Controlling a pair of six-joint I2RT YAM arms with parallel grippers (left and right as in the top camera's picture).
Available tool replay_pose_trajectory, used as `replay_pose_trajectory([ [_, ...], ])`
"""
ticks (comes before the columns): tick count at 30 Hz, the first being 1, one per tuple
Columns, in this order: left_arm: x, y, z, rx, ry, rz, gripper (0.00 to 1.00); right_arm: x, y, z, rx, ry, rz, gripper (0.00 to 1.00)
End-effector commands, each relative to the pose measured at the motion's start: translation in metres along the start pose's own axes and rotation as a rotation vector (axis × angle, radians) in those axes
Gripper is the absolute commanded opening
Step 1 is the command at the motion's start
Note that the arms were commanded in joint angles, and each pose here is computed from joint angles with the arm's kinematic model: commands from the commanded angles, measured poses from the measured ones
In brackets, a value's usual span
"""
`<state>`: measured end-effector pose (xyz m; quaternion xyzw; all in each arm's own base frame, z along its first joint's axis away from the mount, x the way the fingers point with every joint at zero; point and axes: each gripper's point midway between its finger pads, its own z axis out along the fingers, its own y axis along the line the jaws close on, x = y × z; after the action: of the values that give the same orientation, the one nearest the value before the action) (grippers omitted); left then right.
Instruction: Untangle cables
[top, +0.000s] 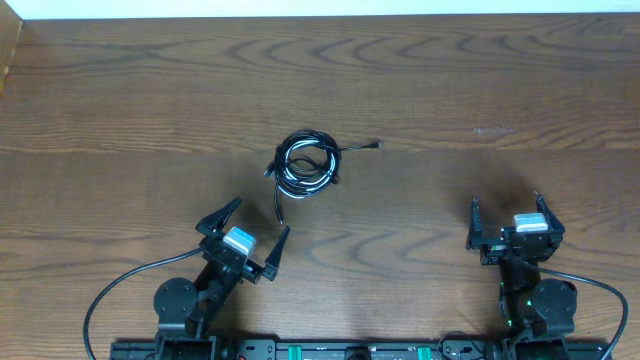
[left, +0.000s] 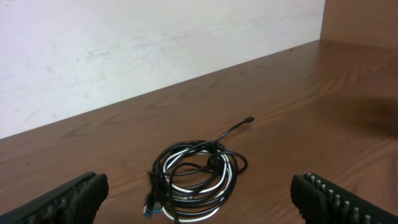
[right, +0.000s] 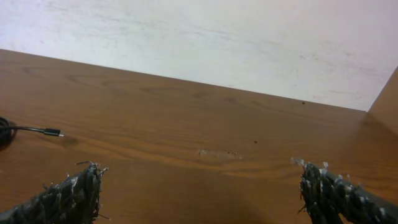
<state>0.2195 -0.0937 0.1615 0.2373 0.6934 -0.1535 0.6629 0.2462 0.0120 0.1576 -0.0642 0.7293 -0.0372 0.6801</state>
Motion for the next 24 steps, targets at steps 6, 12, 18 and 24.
replay_pose_trajectory([
  [6,0.006,0.000,0.000,-0.006,0.024,-0.042,1.00,0.000,0.002,0.000,-0.009,-0.002,0.011,0.99],
  [12,-0.033,0.002,-0.007,-0.012,-0.046,-0.136,1.00,0.000,0.002,0.000,-0.009,-0.002,0.011,0.99],
  [18,-0.083,0.001,-0.022,-0.006,-0.135,-0.250,1.00,0.000,0.002,0.000,-0.009,-0.002,0.011,0.99],
  [24,-0.131,-0.006,-0.047,-0.004,-0.160,-0.262,1.00,0.000,0.002,0.000,-0.009,-0.002,0.011,0.99],
])
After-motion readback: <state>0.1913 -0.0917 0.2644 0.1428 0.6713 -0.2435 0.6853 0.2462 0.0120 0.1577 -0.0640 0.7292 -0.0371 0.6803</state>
